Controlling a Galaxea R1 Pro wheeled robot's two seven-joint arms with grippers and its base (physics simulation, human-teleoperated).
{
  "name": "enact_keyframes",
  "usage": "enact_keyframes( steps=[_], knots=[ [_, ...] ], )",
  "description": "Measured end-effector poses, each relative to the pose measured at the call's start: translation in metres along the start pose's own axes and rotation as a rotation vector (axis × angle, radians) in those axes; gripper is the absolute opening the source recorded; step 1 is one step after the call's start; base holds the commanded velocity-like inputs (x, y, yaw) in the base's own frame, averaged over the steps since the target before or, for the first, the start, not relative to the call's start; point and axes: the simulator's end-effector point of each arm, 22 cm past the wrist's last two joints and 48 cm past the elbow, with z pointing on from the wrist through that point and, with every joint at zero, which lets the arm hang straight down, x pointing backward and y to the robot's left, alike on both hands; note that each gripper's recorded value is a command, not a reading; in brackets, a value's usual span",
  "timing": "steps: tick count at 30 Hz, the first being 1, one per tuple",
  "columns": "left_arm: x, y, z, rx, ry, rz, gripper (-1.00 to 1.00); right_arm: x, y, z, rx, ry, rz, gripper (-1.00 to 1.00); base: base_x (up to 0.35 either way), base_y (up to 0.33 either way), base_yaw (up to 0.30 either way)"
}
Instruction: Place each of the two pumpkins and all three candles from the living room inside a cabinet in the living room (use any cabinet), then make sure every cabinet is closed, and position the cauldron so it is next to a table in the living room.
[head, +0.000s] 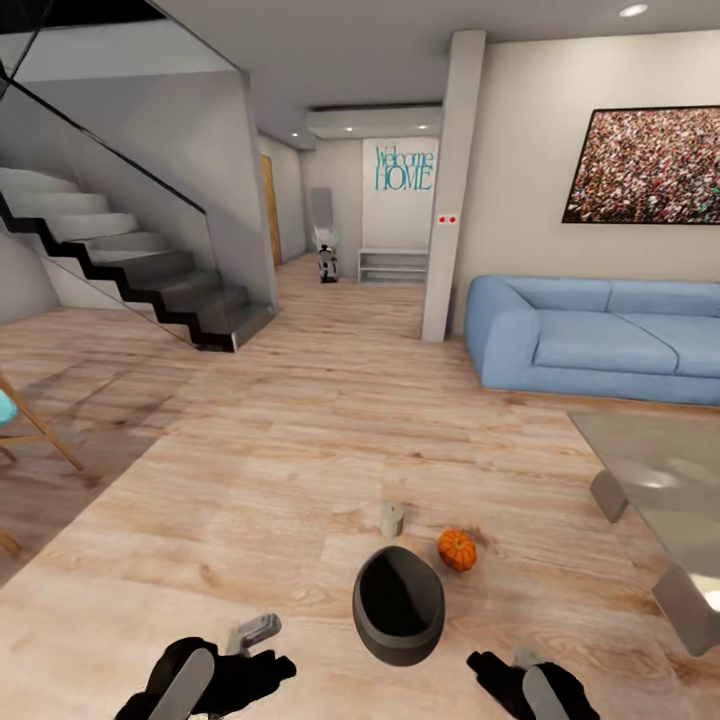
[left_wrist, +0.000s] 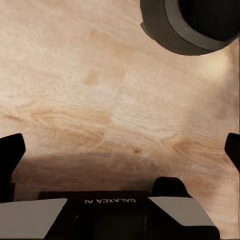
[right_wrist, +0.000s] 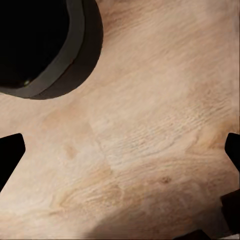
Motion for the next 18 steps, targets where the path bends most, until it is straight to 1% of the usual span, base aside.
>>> enact_keyframes(
  steps=[1, 2, 4, 5, 7, 8, 10, 13, 16, 18],
  knots=[
    [-0.007, -0.004, -0.002, 0.004, -0.008, 0.008, 1.00, -0.007, 0.003, -0.005, 0.016, 0.001, -0.016, 1.00, 0.298, 0.000, 0.000],
    [-0.019, -0.010, -0.006, 0.009, -0.020, 0.024, 1.00, -0.020, 0.010, -0.014, 0.046, -0.006, -0.041, 1.00, 0.301, 0.000, 0.000],
    [-0.036, -0.020, -0.012, 0.014, -0.038, 0.047, 1.00, -0.044, 0.025, -0.034, 0.089, -0.045, -0.071, 1.00, 0.296, -0.009, 0.000],
    [-0.039, -0.021, -0.013, 0.013, -0.041, 0.051, 1.00, -0.050, 0.029, -0.039, 0.096, -0.056, -0.076, 1.00, 0.264, -0.037, 0.000],
    [-0.045, -0.017, -0.014, -0.012, -0.051, 0.064, 1.00, -0.061, 0.045, -0.055, 0.114, -0.081, -0.094, 1.00, 0.177, -0.034, 0.000],
    [-0.047, -0.015, -0.014, -0.024, -0.055, 0.069, 1.00, -0.062, 0.049, -0.059, 0.116, -0.081, -0.100, 1.00, 0.101, -0.019, 0.000],
    [-0.054, -0.004, -0.015, -0.078, -0.079, 0.095, 1.00, -0.061, 0.061, -0.069, 0.117, -0.060, -0.134, 1.00, 0.053, -0.010, 0.000],
    [-0.061, 0.005, -0.018, -0.131, -0.102, 0.124, 1.00, -0.062, 0.072, -0.076, 0.115, -0.033, -0.173, 1.00, 0.016, -0.003, 0.000],
    [-0.058, -0.005, -0.016, -0.125, -0.100, 0.128, 1.00, -0.063, 0.075, -0.076, 0.112, -0.025, -0.181, 1.00, 0.004, -0.001, 0.000],
    [-0.053, -0.016, -0.012, -0.119, -0.092, 0.125, 1.00, -0.063, 0.076, -0.077, 0.109, -0.023, -0.183, 1.00, 0.001, 0.000, 0.000]
  ],
)
